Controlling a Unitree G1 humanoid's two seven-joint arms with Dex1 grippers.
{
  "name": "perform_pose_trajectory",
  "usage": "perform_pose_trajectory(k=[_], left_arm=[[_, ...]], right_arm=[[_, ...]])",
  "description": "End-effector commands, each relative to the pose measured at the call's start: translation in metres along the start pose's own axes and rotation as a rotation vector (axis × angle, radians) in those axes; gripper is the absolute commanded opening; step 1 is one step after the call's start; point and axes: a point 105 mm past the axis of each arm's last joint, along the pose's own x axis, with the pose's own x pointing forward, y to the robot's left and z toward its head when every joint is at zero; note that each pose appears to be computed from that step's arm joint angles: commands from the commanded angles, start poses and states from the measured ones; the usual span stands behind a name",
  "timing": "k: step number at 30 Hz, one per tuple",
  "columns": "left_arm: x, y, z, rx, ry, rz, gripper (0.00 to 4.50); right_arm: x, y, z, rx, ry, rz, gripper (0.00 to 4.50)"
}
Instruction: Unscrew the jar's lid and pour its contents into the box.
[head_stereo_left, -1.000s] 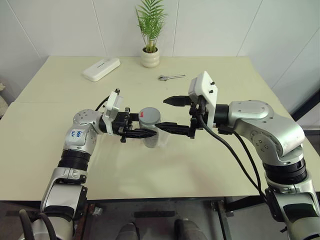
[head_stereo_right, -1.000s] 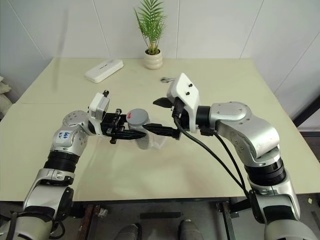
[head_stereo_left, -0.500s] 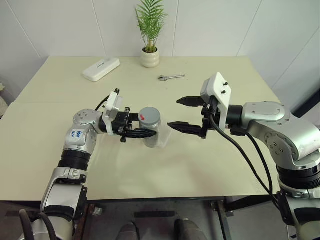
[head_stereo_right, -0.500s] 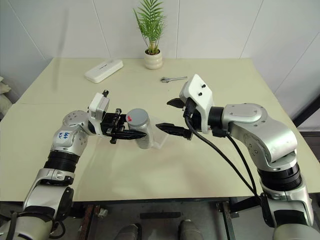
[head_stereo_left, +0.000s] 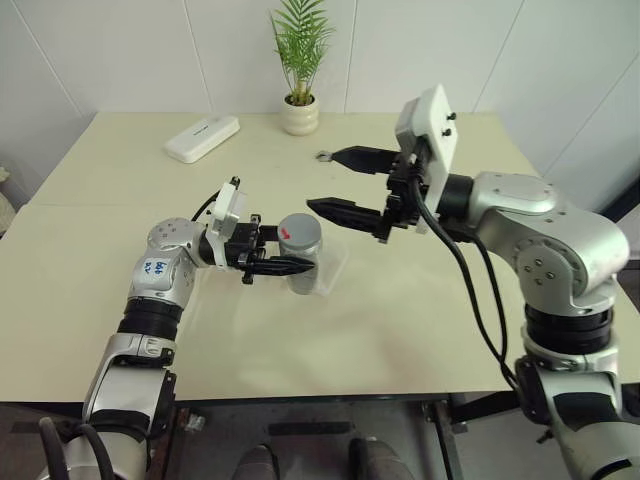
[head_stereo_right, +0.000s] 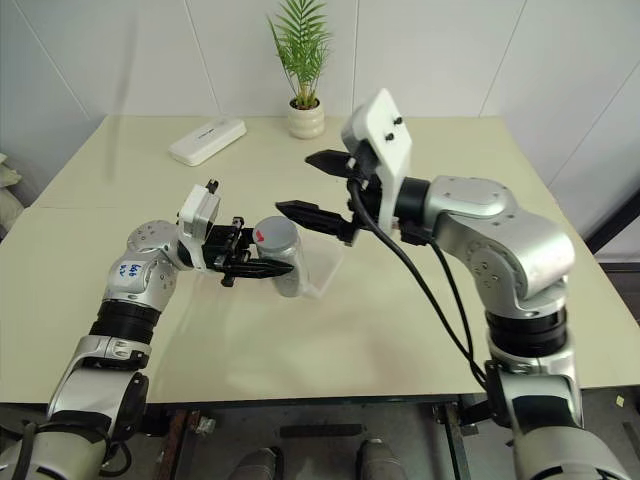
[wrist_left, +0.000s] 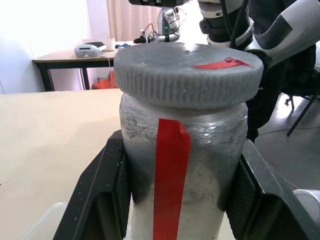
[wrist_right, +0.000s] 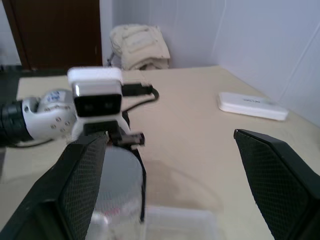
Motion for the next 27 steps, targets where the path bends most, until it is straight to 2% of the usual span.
perform_pose_trajectory(k=[1, 13, 27], left_arm=[[0.003, -0.007, 0.012, 0.054, -0.003, -0.111, 2.00], [0.003, -0.007, 0.013, 0.056, -0.003, -0.111, 2.00], [0.002, -0.008, 0.012, 0.054, -0.001, -0.104, 2.00]], right_arm=[[0.008, 0.010, 0.010, -0.025, -0.045, 0.050, 4.22], [0.032, 0.023, -0.004, -0.021, -0.034, 0.145, 4.22], [0.026, 0.023, -0.021, -0.042, 0.036, 0.137, 4.22]])
